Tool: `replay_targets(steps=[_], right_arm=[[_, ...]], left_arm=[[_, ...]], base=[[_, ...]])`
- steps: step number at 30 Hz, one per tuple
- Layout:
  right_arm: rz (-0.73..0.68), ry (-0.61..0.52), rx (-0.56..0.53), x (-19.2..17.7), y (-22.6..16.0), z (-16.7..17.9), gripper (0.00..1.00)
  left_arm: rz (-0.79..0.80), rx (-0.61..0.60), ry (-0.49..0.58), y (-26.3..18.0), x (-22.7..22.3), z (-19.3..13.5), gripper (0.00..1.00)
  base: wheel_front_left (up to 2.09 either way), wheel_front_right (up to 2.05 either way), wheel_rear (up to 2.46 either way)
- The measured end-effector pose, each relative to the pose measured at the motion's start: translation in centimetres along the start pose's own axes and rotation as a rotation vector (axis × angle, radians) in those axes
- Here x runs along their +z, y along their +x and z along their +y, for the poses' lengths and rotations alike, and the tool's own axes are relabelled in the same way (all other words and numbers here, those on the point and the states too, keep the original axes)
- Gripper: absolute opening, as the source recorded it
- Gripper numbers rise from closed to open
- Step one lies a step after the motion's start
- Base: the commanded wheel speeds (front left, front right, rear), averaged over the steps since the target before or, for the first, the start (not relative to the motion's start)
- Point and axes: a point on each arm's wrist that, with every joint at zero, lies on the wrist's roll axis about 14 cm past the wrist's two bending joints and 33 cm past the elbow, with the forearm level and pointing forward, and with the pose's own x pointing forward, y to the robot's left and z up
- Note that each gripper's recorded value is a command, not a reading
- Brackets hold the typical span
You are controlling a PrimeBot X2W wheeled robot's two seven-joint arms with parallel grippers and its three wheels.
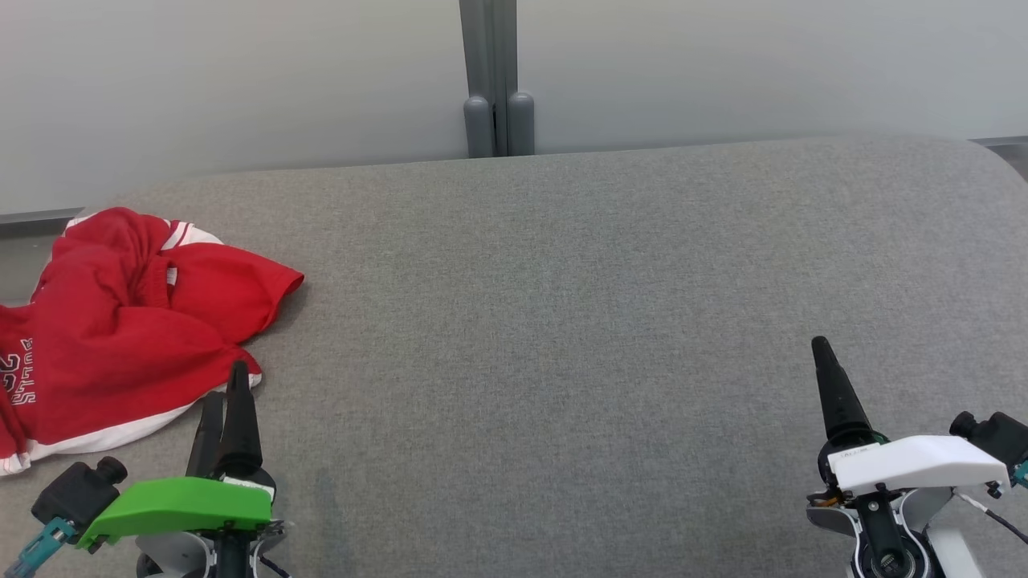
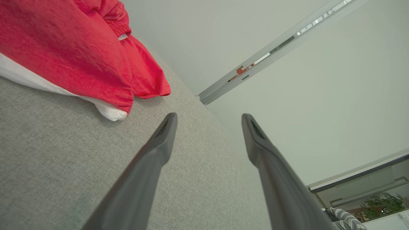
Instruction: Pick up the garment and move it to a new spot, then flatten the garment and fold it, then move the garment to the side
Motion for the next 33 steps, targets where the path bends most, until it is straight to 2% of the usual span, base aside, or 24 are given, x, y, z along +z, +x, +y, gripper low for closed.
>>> replay_targets(steps=[14,33], right_arm=[[0.000,-0.214,0.048,-0.4,-0.1,1.2,1.00],[-0.007,-0.433,0.095,-0.9,-0.4,2.1,1.00]], left_arm=[[0.000,-0.014,0.273,-0.2,-0.6,-0.5,1.00],[-0.020,-0.051,0.518,-0.3,-0.9,-1.3,1.00]], base=[[0.00,0.00,0.00],[0.00,0.00,0.00]])
